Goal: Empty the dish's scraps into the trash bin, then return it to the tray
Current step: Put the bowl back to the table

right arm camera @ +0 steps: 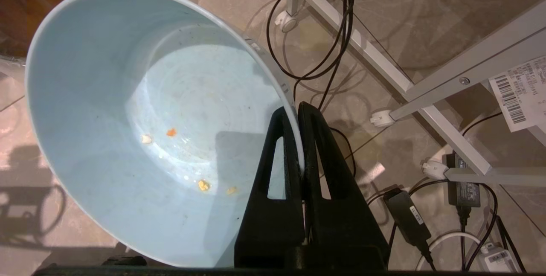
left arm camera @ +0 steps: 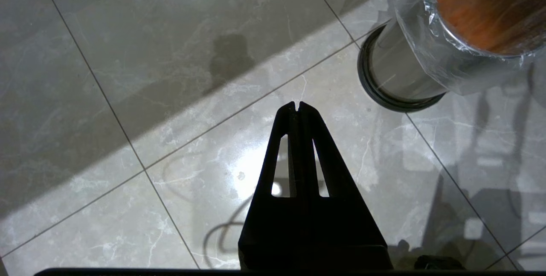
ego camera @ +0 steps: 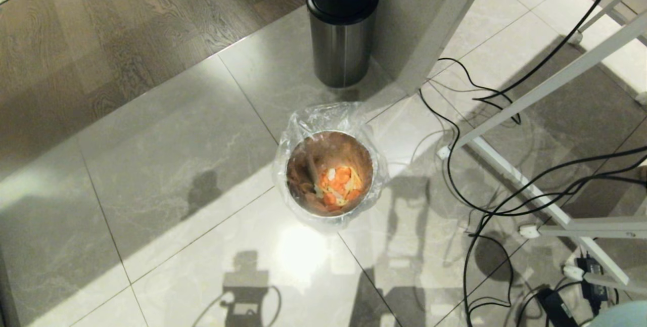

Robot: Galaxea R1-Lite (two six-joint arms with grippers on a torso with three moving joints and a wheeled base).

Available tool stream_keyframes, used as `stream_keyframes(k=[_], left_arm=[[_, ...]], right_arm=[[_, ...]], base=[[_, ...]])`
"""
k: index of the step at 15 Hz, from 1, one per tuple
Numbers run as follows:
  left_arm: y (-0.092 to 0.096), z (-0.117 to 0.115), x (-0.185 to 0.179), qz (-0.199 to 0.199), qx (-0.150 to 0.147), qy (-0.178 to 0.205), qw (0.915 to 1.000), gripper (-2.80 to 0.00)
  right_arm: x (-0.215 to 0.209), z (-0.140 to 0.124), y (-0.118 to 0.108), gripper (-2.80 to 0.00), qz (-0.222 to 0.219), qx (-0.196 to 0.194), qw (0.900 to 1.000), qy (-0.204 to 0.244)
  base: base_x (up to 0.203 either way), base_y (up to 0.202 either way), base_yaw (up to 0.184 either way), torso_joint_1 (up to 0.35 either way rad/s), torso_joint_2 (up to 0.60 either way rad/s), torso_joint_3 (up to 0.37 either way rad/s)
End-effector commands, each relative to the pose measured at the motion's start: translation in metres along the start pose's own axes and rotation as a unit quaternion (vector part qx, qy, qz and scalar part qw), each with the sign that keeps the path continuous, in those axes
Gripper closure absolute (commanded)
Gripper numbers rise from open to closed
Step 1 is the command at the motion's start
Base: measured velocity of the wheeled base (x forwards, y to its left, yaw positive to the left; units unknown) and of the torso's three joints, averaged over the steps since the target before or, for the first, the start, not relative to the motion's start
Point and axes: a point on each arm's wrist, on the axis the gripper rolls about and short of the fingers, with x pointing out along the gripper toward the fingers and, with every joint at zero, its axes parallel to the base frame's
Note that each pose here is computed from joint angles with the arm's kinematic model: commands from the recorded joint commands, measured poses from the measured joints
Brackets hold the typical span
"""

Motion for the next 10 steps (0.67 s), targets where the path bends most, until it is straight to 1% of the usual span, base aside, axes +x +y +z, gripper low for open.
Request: stream_keyframes(k=[1, 8, 10], left_arm=[[0.0, 0.0001, 0.0, 0.0, -0.001, 0.0, 1.0, 0.0], [0.0, 0.0001, 0.0001, 0.0, -0.001, 0.0, 1.0, 0.0], [0.0, 0.0001, 0.0001, 0.0, -0.001, 0.0, 1.0, 0.0]], right_arm=[[0.0001, 0.0001, 0.0, 0.0, 0.0, 0.0, 1.0, 0.0], [0.0001, 0.0001, 0.0, 0.0, 0.0, 0.0, 1.0, 0.0], [0.0001, 0.0001, 0.0, 0.0, 0.0, 0.0, 1.0, 0.0]], base=[[0.0, 0.0, 0.0, 0.0, 0.0, 0.0], [0.0, 0.0, 0.0, 0.0, 0.0, 0.0], [0.0, 0.0, 0.0, 0.002, 0.0, 0.12]])
